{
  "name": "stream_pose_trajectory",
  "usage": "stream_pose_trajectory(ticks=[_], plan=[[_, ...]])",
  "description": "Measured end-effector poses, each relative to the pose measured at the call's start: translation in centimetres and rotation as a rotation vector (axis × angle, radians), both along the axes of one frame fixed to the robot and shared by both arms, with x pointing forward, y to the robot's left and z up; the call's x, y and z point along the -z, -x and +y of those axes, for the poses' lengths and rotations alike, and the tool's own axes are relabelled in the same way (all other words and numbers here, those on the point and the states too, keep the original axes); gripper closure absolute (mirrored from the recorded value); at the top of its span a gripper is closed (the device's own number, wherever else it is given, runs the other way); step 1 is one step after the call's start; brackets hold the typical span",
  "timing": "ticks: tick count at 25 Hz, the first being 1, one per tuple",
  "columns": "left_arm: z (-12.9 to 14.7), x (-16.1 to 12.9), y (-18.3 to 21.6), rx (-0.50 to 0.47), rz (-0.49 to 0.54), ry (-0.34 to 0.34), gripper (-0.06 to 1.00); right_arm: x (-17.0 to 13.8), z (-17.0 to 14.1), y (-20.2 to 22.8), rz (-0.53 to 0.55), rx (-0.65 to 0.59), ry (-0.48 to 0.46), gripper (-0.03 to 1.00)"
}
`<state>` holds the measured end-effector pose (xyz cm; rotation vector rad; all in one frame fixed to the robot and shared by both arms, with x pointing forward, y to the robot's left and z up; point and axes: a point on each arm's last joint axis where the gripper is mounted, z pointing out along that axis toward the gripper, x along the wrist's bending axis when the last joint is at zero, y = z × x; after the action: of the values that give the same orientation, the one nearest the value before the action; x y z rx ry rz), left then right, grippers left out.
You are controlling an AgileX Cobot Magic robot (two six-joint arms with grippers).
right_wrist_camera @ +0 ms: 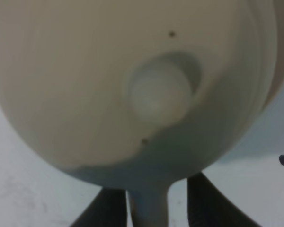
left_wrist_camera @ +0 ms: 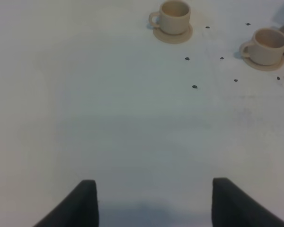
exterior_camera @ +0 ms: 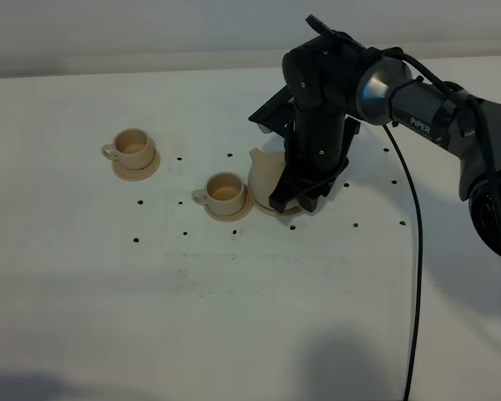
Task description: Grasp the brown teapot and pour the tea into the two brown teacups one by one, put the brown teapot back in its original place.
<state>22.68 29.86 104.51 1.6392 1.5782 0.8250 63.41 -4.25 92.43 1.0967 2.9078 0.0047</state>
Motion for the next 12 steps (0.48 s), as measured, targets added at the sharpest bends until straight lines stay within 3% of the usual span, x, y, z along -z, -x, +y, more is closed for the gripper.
stream_pose_trajectory(ticks=[12], plan=[[0.0, 0.0, 0.0, 0.0, 0.0, 0.0, 0.45, 0.0, 0.1, 0.06, 0.007, 0.003, -0.011, 0.67]])
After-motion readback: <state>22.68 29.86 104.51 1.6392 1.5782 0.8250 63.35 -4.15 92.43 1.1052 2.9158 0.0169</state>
